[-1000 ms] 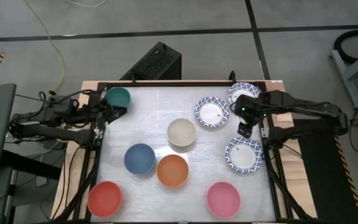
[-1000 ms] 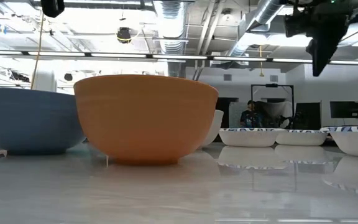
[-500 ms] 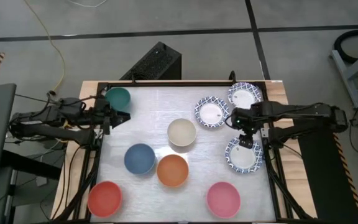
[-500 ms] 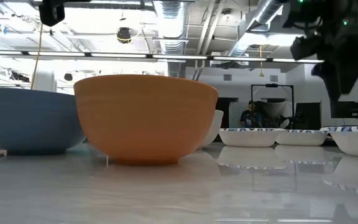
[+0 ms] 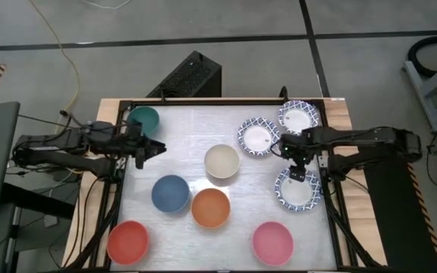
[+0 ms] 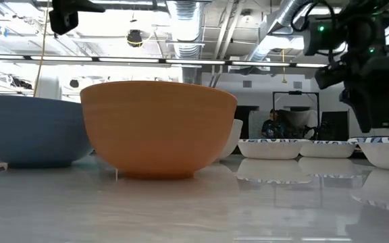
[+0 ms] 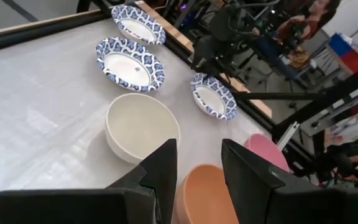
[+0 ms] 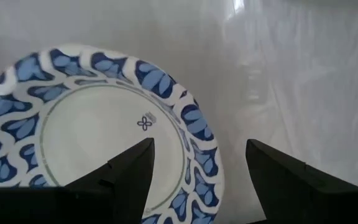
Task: Nest bowls inside each other
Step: Stack the bottom blue patterned bowl into the blue patterned bowl
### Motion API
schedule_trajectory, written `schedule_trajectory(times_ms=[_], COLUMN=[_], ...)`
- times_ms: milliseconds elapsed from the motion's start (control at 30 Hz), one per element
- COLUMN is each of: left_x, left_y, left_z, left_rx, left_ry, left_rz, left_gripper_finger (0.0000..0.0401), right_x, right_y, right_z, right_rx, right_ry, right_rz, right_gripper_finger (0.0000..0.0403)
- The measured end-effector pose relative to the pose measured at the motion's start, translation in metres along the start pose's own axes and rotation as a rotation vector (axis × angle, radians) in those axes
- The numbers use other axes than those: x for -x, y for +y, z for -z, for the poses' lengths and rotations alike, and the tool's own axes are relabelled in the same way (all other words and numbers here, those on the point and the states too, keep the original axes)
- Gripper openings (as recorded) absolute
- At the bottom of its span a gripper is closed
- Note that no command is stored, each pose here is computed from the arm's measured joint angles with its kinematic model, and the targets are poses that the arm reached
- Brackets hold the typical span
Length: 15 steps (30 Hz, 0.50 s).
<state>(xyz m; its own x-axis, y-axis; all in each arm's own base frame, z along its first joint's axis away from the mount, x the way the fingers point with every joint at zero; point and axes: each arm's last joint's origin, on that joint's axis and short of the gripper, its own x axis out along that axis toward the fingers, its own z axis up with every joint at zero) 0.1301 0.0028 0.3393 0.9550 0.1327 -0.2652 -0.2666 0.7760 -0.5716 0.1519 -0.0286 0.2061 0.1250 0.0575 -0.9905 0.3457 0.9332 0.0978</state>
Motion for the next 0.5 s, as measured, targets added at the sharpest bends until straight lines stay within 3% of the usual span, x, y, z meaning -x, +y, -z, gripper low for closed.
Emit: schedule_trajectory(times_ms=[500], left_x=[-0.004], left_y=[0.003], left_z=[0.004], left_rx=[-0.009], left_ry=[0.048], left_rz=[-0.04], left_gripper_finger=[0.0115], right_x=[-0.048], right_y=[-0.001], right_z=[-0.019], right_rx=[-0.042], right_ry=[0.308], right_rz=[0.087], right_gripper_finger=[0.027])
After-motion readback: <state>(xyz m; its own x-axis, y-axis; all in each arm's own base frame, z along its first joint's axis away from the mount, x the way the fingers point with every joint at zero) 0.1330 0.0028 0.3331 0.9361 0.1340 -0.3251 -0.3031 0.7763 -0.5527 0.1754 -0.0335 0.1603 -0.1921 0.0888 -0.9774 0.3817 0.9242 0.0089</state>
